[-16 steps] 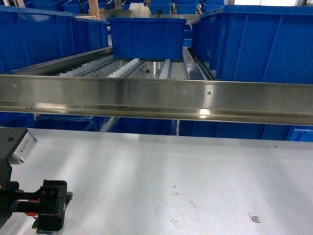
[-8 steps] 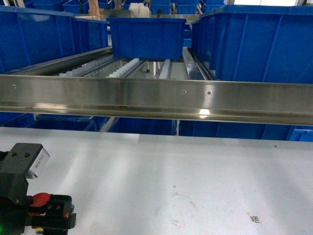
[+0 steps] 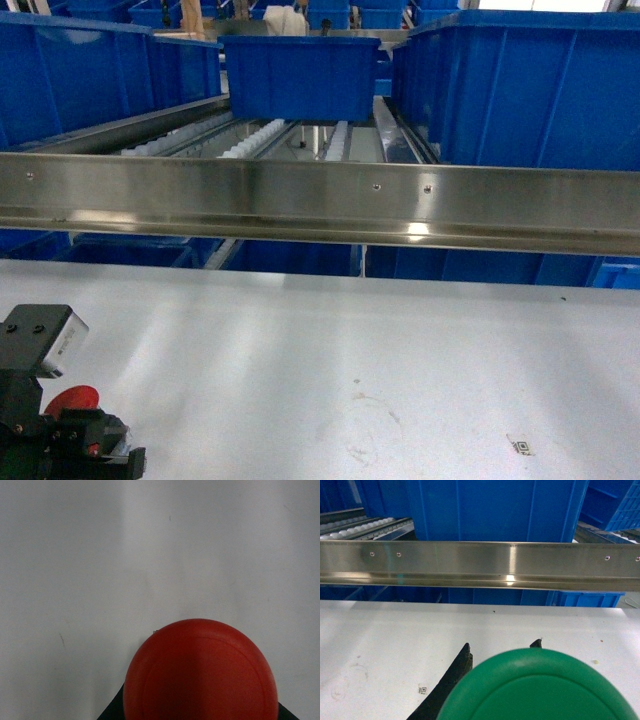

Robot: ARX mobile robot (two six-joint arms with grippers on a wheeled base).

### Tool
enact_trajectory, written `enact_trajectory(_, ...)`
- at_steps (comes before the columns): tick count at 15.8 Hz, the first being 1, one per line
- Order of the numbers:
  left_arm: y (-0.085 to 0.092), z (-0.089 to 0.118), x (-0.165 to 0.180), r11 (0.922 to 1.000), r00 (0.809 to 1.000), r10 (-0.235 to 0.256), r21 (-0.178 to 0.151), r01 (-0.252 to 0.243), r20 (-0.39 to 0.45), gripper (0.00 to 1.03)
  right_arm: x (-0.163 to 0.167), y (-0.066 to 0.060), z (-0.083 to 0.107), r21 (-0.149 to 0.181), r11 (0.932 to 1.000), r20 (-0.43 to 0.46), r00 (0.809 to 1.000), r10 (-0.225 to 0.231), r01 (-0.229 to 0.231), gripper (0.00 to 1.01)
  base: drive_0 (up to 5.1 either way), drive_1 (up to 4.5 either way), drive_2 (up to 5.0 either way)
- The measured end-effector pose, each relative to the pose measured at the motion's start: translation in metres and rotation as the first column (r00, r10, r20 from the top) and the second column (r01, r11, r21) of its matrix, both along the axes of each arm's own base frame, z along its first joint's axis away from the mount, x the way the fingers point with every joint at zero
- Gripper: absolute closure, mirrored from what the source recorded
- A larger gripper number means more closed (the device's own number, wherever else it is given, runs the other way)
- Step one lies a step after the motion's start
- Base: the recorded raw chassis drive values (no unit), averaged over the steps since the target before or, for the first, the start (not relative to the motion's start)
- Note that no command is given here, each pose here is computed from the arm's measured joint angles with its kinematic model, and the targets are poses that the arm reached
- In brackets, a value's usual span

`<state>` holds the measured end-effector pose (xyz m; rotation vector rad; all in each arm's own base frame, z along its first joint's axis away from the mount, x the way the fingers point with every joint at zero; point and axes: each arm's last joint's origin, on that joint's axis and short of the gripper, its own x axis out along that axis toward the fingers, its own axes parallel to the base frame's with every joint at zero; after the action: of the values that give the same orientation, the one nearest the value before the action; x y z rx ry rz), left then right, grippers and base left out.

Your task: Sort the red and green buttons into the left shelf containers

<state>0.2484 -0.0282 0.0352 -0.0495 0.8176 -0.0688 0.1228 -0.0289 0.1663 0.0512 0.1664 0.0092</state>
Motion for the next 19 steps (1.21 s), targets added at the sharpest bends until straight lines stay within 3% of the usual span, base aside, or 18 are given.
enact_trajectory(3, 0.006, 0.026, 0.000, 0.9999, 0.995, -0.006, -0.014, 0.007, 0.102, 0.79, 0.000, 0.000, 0.000, 0.000, 1.0000, 0.000, 1.000, 0.000, 0.000, 0.73, 0.0, 0.00, 0.0)
enact_trajectory(5, 0.011, 0.060, -0.002, 0.9990, 0.968, -0.035, -0.018, 0.041, 0.249, 0.79, 0.000, 0.000, 0.000, 0.000, 1.0000, 0.000, 1.000, 0.000, 0.000, 0.73, 0.0, 0.00, 0.0)
enact_trajectory(6, 0.012, 0.078, -0.006, 0.9984, 0.945, -0.051, -0.005, 0.056, 0.323, 0.79, 0.000, 0.000, 0.000, 0.000, 1.0000, 0.000, 1.000, 0.000, 0.000, 0.73, 0.0, 0.00, 0.0)
enact_trajectory(7, 0.012, 0.098, -0.013, 0.9974, 0.910, -0.071, 0.036, 0.062, 0.409, 0.79, 0.000, 0.000, 0.000, 0.000, 1.0000, 0.000, 1.000, 0.000, 0.000, 0.73, 0.0, 0.00, 0.0)
enact_trajectory(9, 0.012, 0.127, -0.033, 0.9939, 0.855, -0.106, 0.080, 0.075, 0.509, 0.79, 0.000, 0.000, 0.000, 0.000, 1.0000, 0.000, 1.000, 0.000, 0.000, 0.73, 0.0, 0.00, 0.0)
enact_trajectory(11, 0.015, 0.152, -0.060, 0.9958, 0.812, -0.083, 0.081, 0.044, 0.578, 0.79, 0.000, 0.000, 0.000, 0.000, 1.0000, 0.000, 1.000, 0.000, 0.000, 0.73, 0.0, 0.00, 0.0)
enact_trajectory(12, 0.017, 0.165, -0.074, 0.9969, 0.782, -0.058, 0.077, 0.013, 0.621, 0.79, 0.000, 0.000, 0.000, 0.000, 1.0000, 0.000, 1.000, 0.000, 0.000, 0.73, 0.0, 0.00, 0.0)
enact_trajectory(13, 0.016, 0.177, -0.083, 0.9972, 0.729, -0.058, 0.073, 0.011, 0.682, 0.79, 0.000, 0.000, 0.000, 0.000, 1.0000, 0.000, 1.000, 0.000, 0.000, 0.73, 0.0, 0.00, 0.0)
enact_trajectory(14, 0.015, 0.181, -0.085, 0.9973, 0.710, -0.063, 0.072, 0.018, 0.702, 0.79, 0.000, 0.000, 0.000, 0.000, 1.0000, 0.000, 1.000, 0.000, 0.000, 0.73, 0.0, 0.00, 0.0)
enact_trajectory(17, 0.014, 0.175, -0.083, 0.9970, 0.736, -0.067, 0.074, 0.023, 0.674, 0.79, 0.000, 0.000, 0.000, 0.000, 1.0000, 0.000, 1.000, 0.000, 0.000, 0.73, -1.5, 0.32, 1.3)
enact_trajectory(19, 0.014, 0.176, -0.083, 0.9969, 0.731, -0.070, 0.074, 0.027, 0.679, 0.79, 0.000, 0.000, 0.000, 0.000, 1.0000, -0.001, 1.000, -0.001, 0.001, 0.73, -4.6, 0.85, 4.0)
